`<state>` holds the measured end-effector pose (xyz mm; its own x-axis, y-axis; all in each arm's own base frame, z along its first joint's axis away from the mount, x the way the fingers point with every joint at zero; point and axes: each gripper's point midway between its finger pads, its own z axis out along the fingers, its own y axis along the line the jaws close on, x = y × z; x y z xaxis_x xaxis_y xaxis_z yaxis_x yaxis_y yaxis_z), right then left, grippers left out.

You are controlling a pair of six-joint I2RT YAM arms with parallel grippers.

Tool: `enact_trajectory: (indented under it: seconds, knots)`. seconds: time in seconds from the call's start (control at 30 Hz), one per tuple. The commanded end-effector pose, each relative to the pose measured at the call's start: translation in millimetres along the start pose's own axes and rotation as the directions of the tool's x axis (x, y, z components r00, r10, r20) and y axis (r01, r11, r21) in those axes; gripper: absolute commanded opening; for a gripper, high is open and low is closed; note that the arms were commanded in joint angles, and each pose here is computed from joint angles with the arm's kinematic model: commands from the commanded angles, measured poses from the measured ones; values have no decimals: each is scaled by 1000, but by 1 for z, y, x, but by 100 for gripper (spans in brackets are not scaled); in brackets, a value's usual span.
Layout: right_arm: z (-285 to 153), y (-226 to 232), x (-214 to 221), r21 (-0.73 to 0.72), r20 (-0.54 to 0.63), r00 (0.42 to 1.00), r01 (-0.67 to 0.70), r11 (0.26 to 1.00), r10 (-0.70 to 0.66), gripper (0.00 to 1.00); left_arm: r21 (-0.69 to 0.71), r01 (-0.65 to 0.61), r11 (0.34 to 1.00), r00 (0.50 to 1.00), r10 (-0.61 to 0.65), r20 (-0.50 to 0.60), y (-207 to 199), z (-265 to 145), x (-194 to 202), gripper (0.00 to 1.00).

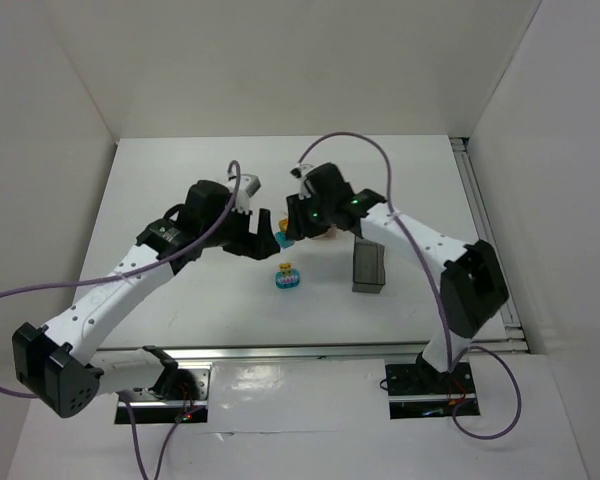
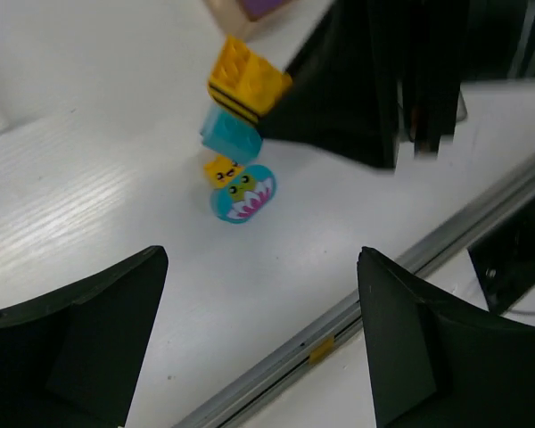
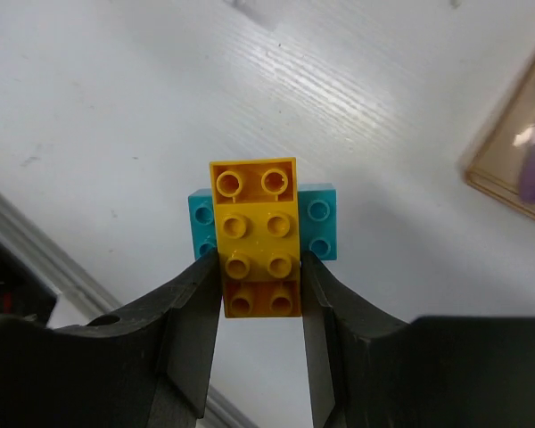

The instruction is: Sort the legos into containers by color

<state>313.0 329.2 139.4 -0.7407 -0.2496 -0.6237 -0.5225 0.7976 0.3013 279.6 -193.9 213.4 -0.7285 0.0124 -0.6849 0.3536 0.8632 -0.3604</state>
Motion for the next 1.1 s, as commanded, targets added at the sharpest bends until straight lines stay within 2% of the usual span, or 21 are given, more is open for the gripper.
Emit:
enact_trajectory:
  seconds: [0.0,0.07,0.13,0.27,0.37,0.63,0.8,1.0,1.03,1.07]
  knots:
    - [-48,12,-3,-219,-16,998,-55,974,53,23,152,-221,964,972,204,120,-45,-13,-13,94]
    - [-66,17,5,-299,-29,996,-92,950,88,23,213,-313,926,948,290,134,-70,-13,-5,95]
    - [-76,21,10,-349,-39,994,-109,931,102,23,204,-373,905,926,350,142,-86,-9,-4,96]
    - [-94,27,12,-434,-31,988,-147,889,149,23,101,-439,893,896,428,118,-81,11,-4,94]
    - [-98,29,12,-456,-34,987,-156,876,158,24,89,-473,877,880,464,101,-81,24,-3,93]
    - [-106,27,9,-491,-19,985,-159,856,172,24,73,-513,855,857,507,89,-76,28,-1,80]
    - [-107,29,12,-524,-36,982,-176,833,184,24,124,-525,842,851,514,109,-83,28,5,66]
    - [-110,32,7,-555,-26,980,-179,812,198,24,144,-525,839,851,515,99,-85,31,8,65]
    - [-111,33,10,-563,-46,978,-195,803,206,24,154,-524,838,852,516,90,-85,34,11,62]
    - [-111,34,9,-566,-38,978,-189,803,203,24,154,-524,838,852,516,90,-85,34,11,52]
